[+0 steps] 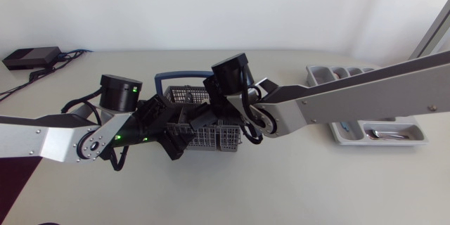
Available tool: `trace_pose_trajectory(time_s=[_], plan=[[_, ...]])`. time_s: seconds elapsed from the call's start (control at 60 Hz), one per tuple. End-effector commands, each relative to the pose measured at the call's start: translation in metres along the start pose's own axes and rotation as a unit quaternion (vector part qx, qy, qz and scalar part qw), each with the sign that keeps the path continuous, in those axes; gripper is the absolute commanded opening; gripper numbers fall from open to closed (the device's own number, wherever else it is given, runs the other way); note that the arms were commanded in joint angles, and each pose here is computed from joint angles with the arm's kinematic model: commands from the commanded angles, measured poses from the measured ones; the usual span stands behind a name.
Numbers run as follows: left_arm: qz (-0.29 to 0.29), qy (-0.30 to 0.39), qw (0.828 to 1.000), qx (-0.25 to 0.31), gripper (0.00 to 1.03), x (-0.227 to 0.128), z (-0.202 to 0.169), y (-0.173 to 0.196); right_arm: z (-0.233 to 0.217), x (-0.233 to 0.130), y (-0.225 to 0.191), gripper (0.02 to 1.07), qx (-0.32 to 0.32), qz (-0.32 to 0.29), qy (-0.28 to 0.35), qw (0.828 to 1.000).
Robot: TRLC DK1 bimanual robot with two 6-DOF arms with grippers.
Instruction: Sort the cutlery from the basket into the organizer compartments.
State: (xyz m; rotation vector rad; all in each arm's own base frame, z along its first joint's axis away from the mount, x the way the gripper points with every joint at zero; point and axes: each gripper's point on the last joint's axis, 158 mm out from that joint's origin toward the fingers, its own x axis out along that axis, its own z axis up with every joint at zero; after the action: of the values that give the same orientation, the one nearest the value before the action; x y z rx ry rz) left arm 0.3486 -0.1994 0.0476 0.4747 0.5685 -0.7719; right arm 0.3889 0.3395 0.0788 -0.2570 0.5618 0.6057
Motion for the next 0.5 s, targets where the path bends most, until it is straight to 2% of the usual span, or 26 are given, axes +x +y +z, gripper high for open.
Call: trace_pose_trajectory(time_s=[0.0,0.183,0.317,0.483], plan=[[-0.004,0.015,1.0,-0.002,0.98,0.004,-0.011,0.0,-0.003,-0.009,0.015,0.55,-0.005,0.014,-0.005,1.0],[0.021,-0.012,1.0,0.0,0.98,-0.029,0.004,0.01,0.011,-0.043,0.008,0.55,-0.018,-0.02,-0.047,0.999],[0.048,-0.021,0.999,0.004,0.98,-0.054,0.005,0.025,0.013,-0.053,0.004,0.55,-0.016,-0.027,-0.058,0.998],[0.066,-0.011,0.997,-0.025,0.98,-0.061,-0.032,0.063,0.015,-0.054,0.012,0.55,-0.019,-0.03,-0.062,0.997]])
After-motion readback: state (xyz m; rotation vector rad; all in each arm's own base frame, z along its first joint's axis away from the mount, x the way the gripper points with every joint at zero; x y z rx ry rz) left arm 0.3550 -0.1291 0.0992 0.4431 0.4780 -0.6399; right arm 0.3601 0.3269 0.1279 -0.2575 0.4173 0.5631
